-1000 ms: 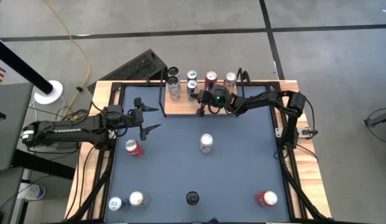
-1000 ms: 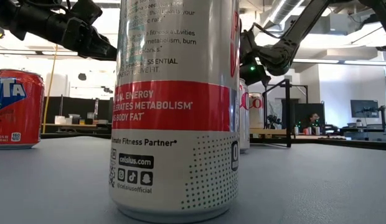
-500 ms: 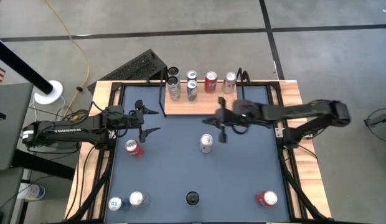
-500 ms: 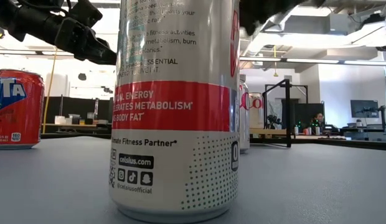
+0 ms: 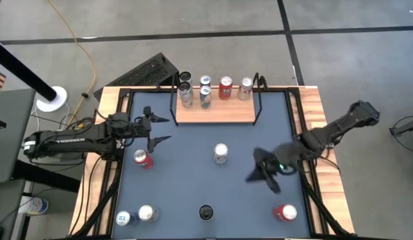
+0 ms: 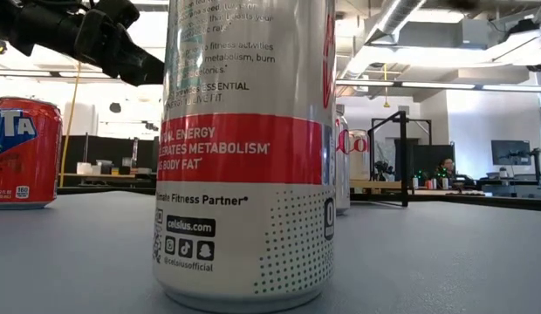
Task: Place canned beverage on shelf
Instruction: Put the bottom red soda can on the shelf aligned with the other red soda can
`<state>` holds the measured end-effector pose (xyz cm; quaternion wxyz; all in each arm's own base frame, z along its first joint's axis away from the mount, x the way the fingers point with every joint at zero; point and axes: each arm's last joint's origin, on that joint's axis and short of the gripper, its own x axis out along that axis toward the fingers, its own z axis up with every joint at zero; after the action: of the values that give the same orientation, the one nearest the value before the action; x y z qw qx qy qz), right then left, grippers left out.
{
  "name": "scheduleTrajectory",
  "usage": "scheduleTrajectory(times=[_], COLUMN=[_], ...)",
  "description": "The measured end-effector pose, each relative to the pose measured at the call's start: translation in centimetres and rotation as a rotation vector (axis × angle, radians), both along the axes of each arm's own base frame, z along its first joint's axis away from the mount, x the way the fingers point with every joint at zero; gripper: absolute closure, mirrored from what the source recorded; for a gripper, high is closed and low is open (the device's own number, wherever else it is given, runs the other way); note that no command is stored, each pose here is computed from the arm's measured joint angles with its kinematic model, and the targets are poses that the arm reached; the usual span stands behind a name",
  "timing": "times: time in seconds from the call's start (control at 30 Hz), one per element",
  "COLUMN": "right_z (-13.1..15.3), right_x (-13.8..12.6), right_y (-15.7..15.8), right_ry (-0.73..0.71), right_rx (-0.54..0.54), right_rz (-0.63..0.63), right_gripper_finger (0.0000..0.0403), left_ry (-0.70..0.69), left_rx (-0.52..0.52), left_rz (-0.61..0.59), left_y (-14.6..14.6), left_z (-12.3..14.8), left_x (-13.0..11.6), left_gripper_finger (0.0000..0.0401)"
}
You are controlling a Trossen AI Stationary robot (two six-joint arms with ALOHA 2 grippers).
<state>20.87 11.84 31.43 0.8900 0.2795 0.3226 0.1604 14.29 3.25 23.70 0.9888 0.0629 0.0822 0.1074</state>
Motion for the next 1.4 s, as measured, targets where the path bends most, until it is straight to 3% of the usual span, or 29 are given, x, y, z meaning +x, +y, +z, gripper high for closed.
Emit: scheduleTrajectory(times=[0.1, 0.2, 0.27, 0.37, 0.47, 0.6, 0.8, 1.1, 1.4], right_z=[-1.4, -2.5, -3.3, -4.0, -3.4, -0.3, 3.4, 2.7, 1.6], right_x=[-2.0, -3.8, -4.9, -5.9, -6.7, -7.9, -6.4, -3.3, -2.0], right_y=[2.8, 5.2, 6.3, 7.4, 7.2, 6.5, 7.7, 11.8, 13.2], right_ry=[0.258, 0.473, 0.6, 0.682, 0.707, 0.699, 0.671, 0.909, 0.986], right_rx=[0.119, 0.205, 0.221, 0.223, 0.116, -0.027, -0.151, -0.41, -0.421], right_rz=[0.063, 0.019, -0.023, -0.045, -0.08, -0.165, -0.231, -0.225, -0.215], right_gripper_finger=[0.0403, 0.0403, 0.0403, 0.0403, 0.0403, 0.0403, 0.0403, 0.0403, 0.0403], left_ry=[-0.022, -0.021, -0.026, -0.03, -0.029, -0.031, -0.026, -0.02, -0.019], left_rx=[-0.007, -0.012, -0.011, -0.014, -0.017, -0.017, 0.0, -0.012, -0.005], left_rz=[0.002, 0.003, 0.003, 0.004, 0.005, 0.009, 0.035, 0.04, 0.048], left_y=[-0.1, -0.1, -0.1, -0.1, -0.1, -0.1, 0.0, 0.0, 0.0], left_z=[0.2, 0.3, 0.3, 0.3, 0.3, 0.4, 0.3, 0.3, 0.3], left_x=[-0.2, -0.4, -0.5, -0.5, -0.5, -0.5, -0.5, -0.5, -0.5], left_gripper_finger=[0.0079, 0.0079, 0.0079, 0.0079, 0.0079, 0.0079, 0.0079, 0.0079, 0.0079])
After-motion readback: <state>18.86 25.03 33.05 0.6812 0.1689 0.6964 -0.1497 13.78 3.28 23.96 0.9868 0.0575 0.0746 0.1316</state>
